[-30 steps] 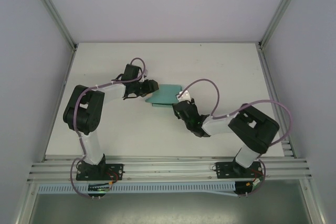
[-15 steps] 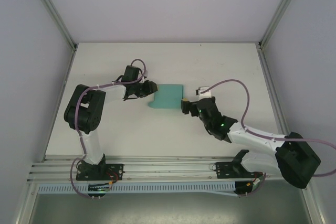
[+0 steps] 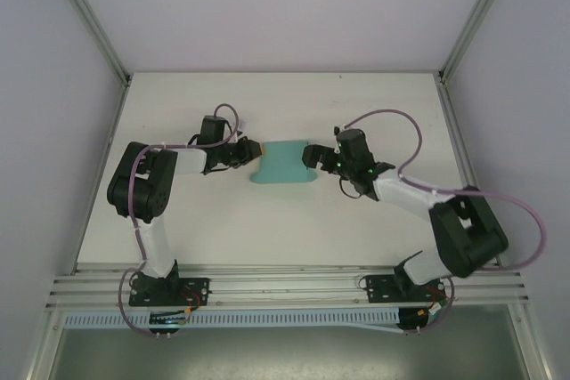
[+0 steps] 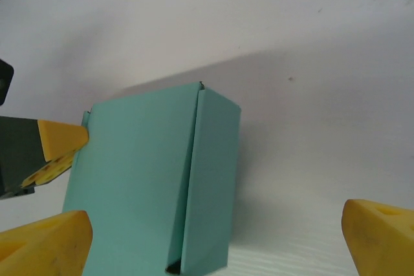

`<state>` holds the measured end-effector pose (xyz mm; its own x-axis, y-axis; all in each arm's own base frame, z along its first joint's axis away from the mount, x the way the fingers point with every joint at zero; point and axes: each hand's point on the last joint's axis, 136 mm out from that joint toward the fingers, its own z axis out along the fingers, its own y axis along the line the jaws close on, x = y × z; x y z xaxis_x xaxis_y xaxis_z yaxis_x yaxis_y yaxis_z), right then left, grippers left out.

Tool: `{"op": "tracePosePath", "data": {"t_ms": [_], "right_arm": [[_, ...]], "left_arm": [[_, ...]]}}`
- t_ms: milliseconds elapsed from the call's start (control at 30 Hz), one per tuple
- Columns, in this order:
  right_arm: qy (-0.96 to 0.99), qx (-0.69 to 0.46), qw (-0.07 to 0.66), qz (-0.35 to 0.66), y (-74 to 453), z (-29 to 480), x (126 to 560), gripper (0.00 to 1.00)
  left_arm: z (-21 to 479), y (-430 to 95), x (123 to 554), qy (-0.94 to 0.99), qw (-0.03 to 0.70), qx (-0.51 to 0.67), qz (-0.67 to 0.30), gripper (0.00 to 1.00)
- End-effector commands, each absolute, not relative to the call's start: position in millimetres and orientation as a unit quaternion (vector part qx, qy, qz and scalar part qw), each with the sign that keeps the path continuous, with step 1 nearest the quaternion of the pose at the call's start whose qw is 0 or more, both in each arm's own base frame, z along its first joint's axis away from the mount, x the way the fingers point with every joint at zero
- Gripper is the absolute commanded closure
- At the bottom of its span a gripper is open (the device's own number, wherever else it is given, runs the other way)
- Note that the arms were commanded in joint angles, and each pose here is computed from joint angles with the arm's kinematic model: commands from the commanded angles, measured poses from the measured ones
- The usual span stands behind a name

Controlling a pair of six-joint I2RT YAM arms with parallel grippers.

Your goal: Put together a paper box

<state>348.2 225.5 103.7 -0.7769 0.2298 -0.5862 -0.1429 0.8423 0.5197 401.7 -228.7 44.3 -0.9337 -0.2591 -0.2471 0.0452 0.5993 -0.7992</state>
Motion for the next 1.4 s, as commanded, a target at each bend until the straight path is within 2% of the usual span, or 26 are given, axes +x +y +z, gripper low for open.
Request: {"op": "tracePosePath", "data": {"t_ms": [0, 233, 400, 533, 600, 700, 767, 800, 833, 867, 967, 1067, 1200, 1367], "right_arm": [[0.896, 0.029, 0.261, 0.358, 252.1, 98.0, 352.3, 0.01], [0.887, 0.019, 0.209, 0.411, 280.8, 79.3, 367.3, 0.05], [0.852, 0.013, 0.181, 0.492, 305.2, 84.6, 367.5, 0.21], [0.822, 0.02, 0.182, 0.54, 312.8, 99.0, 373.1, 0.44], [0.812, 0.024, 0.184, 0.553, 312.8, 106.3, 375.1, 0.5], [0.811, 0.027, 0.19, 0.553, 307.6, 113.1, 375.9, 0.57], [0.816, 0.03, 0.195, 0.544, 302.1, 115.2, 373.6, 0.58], [0.818, 0.034, 0.196, 0.54, 298.2, 116.0, 372.7, 0.58], [0.819, 0.038, 0.199, 0.536, 293.6, 117.8, 372.2, 0.58], [0.82, 0.046, 0.201, 0.534, 288.8, 120.0, 372.1, 0.58], [0.823, 0.082, 0.19, 0.528, 272.6, 122.4, 372.4, 0.58], [0.835, 0.132, 0.15, 0.513, 255.0, 118.2, 369.8, 0.6], [0.832, 0.198, 0.084, 0.512, 233.3, 118.4, 364.5, 0.62], [0.812, 0.259, 0.033, 0.522, 210.5, 130.1, 358.9, 0.62]], "left_arm": [[-18.9, -207.0, 364.6, 0.911, 0.088, -0.114, -0.386, 0.86], [-20.2, -204.8, 362.9, 0.906, 0.088, -0.117, -0.397, 0.87], [-15.0, -203.5, 365.7, 0.907, 0.102, -0.109, -0.393, 0.86], [-1.9, -206.0, 371.6, 0.903, 0.124, -0.09, -0.401, 0.85], [8.8, -207.2, 376.5, 0.9, 0.14, -0.077, -0.405, 0.82], [34.4, -208.8, 386.2, 0.893, 0.18, -0.047, -0.409, 0.69], [61.1, -209.9, 392.9, 0.886, 0.22, -0.015, -0.408, 0.51], [75.3, -209.9, 395.0, 0.881, 0.241, 0.004, -0.406, 0.35], [93.3, -209.9, 396.9, 0.876, 0.271, 0.028, -0.399, 0.07], [104.0, -211.2, 397.5, 0.872, 0.292, 0.053, -0.39, 0.01], [158.9, -220.9, 392.8, 0.843, 0.382, 0.153, -0.347, 0.01], [188.0, -243.6, 377.5, 0.808, 0.447, 0.277, -0.264, 0.02], [205.4, -280.9, 345.0, 0.735, 0.478, 0.437, -0.199, 0.01], [224.9, -306.1, 325.5, 0.668, 0.494, 0.525, -0.184, 0.01]]}}
